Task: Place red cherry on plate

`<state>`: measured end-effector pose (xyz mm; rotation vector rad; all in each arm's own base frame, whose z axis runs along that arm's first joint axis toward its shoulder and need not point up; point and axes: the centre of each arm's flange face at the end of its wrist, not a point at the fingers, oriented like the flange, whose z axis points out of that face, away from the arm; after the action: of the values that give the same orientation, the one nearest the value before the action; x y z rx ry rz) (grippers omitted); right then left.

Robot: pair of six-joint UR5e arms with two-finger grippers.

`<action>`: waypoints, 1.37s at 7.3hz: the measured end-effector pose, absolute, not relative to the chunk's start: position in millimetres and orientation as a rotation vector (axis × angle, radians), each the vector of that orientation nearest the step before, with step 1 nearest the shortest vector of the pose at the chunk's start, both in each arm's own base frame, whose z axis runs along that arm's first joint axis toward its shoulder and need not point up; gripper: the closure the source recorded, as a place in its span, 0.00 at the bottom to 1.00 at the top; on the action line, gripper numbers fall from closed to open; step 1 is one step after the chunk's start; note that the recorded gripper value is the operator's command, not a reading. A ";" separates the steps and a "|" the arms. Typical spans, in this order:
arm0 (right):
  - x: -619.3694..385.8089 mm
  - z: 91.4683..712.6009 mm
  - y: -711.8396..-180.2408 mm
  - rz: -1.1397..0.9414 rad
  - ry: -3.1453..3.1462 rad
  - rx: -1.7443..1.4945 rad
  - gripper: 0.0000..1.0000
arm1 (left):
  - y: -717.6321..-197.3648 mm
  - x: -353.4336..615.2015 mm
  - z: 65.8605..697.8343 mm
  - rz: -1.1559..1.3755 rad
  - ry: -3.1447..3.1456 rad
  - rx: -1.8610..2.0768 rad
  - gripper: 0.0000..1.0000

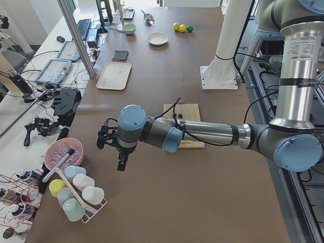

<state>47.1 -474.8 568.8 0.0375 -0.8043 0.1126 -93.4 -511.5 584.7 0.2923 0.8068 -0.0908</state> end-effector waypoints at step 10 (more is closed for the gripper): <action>44.1 567.5 -473.9 0.103 -0.834 0.034 0.00 | -508.0 -88.2 593.2 -0.090 0.816 0.268 0.02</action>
<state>44.1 -473.9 567.5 0.0344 -0.8342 0.1028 -88.2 -508.0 593.2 0.2681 0.8165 -0.0904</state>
